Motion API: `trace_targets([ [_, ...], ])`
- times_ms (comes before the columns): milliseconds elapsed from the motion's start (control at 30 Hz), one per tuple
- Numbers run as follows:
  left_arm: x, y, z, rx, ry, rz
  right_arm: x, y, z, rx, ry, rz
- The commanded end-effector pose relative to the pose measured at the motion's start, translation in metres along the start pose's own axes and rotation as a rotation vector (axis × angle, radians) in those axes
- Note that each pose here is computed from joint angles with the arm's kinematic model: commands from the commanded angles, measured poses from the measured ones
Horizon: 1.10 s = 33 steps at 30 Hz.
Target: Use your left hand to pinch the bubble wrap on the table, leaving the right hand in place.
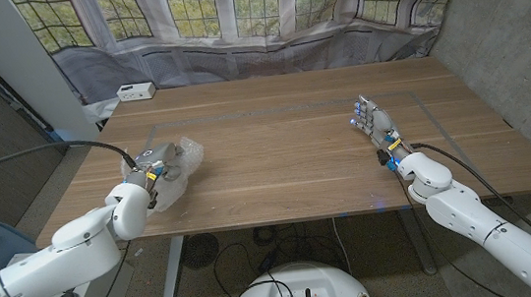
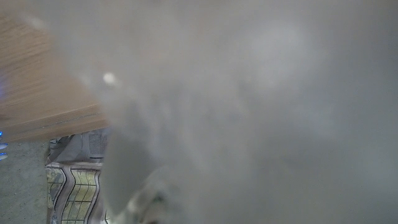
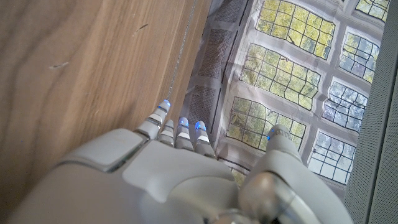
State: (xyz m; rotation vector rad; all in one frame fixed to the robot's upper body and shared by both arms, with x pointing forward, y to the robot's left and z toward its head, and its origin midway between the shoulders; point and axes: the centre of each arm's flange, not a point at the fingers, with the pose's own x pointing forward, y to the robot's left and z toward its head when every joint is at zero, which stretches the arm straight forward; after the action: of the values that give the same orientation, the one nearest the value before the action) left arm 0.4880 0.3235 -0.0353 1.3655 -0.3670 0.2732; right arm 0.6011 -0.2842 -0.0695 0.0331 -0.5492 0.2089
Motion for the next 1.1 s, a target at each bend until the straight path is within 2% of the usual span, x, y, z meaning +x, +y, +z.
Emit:
trace_targets([
  [33, -0.008, 0.027, 0.006, 0.026, -0.023, 0.101, 0.000, -0.001, 0.000, 0.003, -0.006, -0.002],
  [367, -0.010, 0.030, 0.009, 0.019, -0.033, 0.139, 0.000, -0.001, 0.001, -0.002, -0.008, -0.001],
  [800, -0.007, 0.026, 0.012, -0.038, -0.035, 0.153, 0.001, -0.002, -0.003, 0.002, -0.004, -0.006],
  [1000, -0.006, 0.026, 0.023, 0.038, -0.039, 0.143, 0.003, -0.001, -0.004, 0.005, -0.004, -0.004],
  [1100, -0.006, 0.026, 0.024, 0.044, -0.044, 0.145, 0.004, -0.001, -0.005, 0.004, -0.002, -0.001],
])
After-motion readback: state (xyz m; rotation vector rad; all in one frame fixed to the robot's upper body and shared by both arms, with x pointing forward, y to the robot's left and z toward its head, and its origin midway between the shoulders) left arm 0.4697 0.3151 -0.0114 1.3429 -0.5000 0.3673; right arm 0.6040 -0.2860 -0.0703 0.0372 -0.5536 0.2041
